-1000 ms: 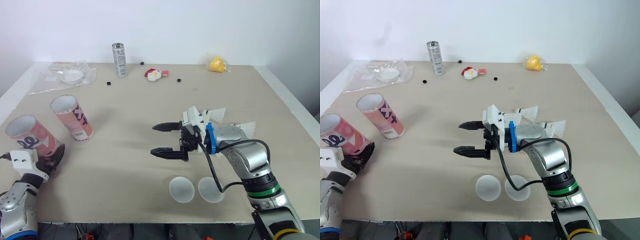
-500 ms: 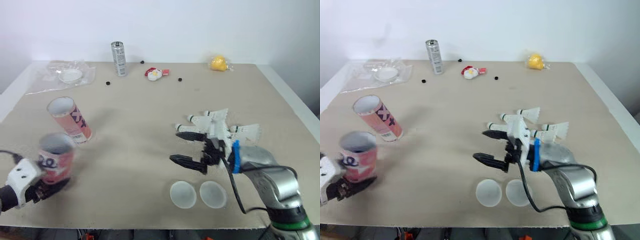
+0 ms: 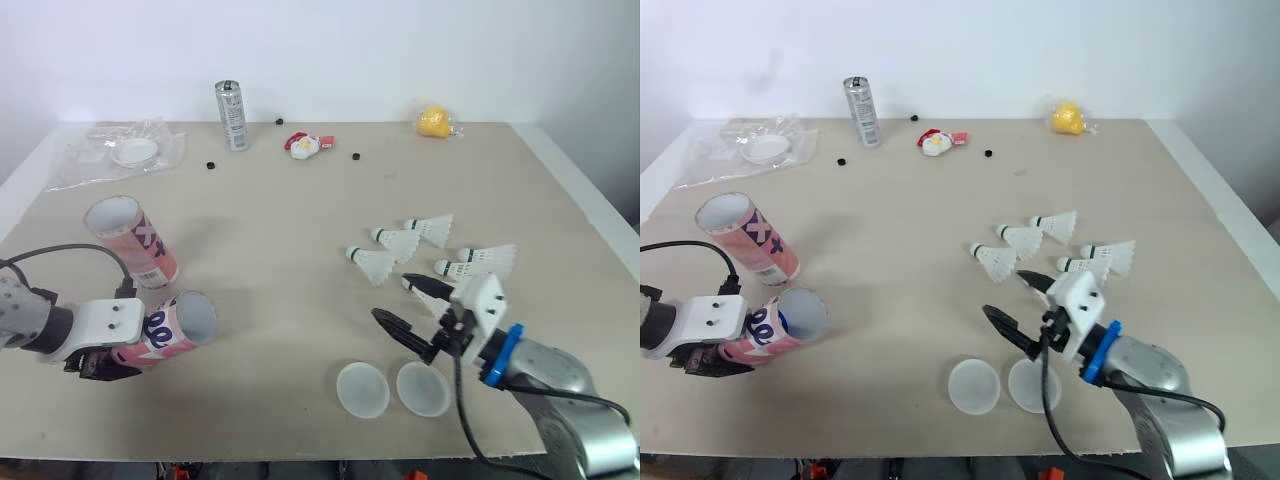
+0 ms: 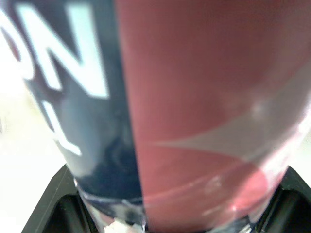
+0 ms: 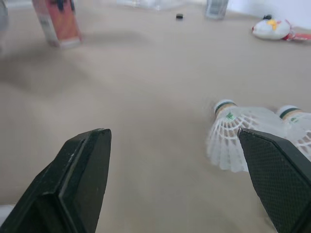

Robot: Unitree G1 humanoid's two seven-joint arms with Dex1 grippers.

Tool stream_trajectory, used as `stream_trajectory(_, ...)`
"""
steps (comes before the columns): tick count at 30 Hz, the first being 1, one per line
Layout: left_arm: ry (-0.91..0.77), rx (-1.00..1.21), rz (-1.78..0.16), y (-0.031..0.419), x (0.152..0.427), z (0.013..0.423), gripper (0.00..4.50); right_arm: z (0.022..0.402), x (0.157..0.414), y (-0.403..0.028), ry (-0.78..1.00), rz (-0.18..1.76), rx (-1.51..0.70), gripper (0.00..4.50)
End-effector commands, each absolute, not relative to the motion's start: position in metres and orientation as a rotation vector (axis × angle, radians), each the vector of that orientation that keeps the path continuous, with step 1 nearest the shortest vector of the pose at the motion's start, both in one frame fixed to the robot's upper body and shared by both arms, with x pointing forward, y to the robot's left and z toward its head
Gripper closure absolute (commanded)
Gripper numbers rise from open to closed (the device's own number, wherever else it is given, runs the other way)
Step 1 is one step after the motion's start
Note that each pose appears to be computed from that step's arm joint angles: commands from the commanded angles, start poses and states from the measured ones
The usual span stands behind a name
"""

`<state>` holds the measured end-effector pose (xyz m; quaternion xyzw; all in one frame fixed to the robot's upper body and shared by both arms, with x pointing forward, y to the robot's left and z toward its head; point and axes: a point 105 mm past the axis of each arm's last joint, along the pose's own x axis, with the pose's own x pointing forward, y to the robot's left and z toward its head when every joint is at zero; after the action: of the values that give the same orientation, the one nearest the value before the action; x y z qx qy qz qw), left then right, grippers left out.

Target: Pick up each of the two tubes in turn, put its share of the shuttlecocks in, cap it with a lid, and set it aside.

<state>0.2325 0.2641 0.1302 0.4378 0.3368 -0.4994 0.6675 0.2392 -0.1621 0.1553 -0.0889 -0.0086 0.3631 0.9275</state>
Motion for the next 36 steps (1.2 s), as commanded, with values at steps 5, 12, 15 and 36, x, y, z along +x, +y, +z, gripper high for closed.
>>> stream_trajectory(5,0.831,0.960,-1.203,0.260,0.222,0.126,1.55,0.162,0.213,-0.187,0.015,0.699,-0.222,0.00)
stream_trajectory(12,0.808,0.972,-1.205,0.256,0.225,0.125,1.55,0.132,0.211,-0.204,0.142,0.623,-0.224,0.00)
stream_trajectory(15,0.804,0.968,-1.205,0.254,0.225,0.124,1.55,0.122,0.211,-0.210,0.173,0.596,-0.232,0.00)
stream_trajectory(36,0.742,0.946,-1.160,0.239,0.225,0.124,1.57,0.109,0.275,-0.198,0.109,0.558,-0.160,0.53)
